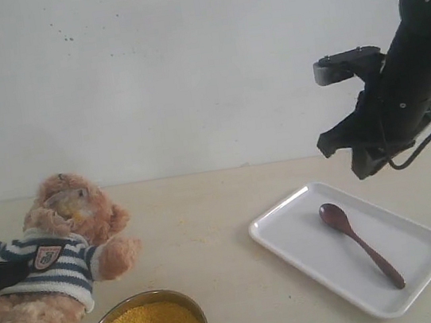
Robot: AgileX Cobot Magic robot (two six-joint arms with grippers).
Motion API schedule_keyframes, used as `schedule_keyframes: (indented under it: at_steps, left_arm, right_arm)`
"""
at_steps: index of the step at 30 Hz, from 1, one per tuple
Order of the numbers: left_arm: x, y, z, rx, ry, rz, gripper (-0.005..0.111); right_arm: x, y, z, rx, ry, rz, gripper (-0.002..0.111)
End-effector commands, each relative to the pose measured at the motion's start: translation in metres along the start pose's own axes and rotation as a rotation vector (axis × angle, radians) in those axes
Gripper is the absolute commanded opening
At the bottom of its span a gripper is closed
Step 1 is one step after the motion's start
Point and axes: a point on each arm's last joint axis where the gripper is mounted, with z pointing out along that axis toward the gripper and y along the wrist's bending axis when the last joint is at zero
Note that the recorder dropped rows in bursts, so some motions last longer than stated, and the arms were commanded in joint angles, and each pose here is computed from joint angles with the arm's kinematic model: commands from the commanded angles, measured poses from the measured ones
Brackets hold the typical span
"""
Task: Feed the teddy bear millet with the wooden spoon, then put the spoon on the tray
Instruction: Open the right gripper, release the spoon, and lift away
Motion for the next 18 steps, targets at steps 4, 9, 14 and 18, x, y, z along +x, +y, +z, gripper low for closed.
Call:
schedule_keyframes:
  at_steps: [4, 9, 14, 18]
  left_arm:
    - [-0.001, -0.003, 0.0, 0.03, -0.013, 0.005, 0.004]
    - [-0.001, -0.004, 0.0, 0.044, -0.011, 0.005, 0.004]
    - [-0.002, -0.005, 0.0, 0.046, -0.025, -0.002, 0.004]
    - [-0.002, -0.005, 0.0, 0.055, -0.025, -0.003, 0.004]
  right_arm:
    - [0.017, -0.008, -0.006, 0.066, 0.131, -0.012, 0.001]
    - [0.029, -0.006, -0.014, 0.083, 0.054, 0.013, 0.001]
    - [0.046, -0.003, -0.045, 0.136, -0.171, 0.014, 0.001]
    - [0.066, 0.001, -0.086, 0.192, -0.389, -0.022, 0.001]
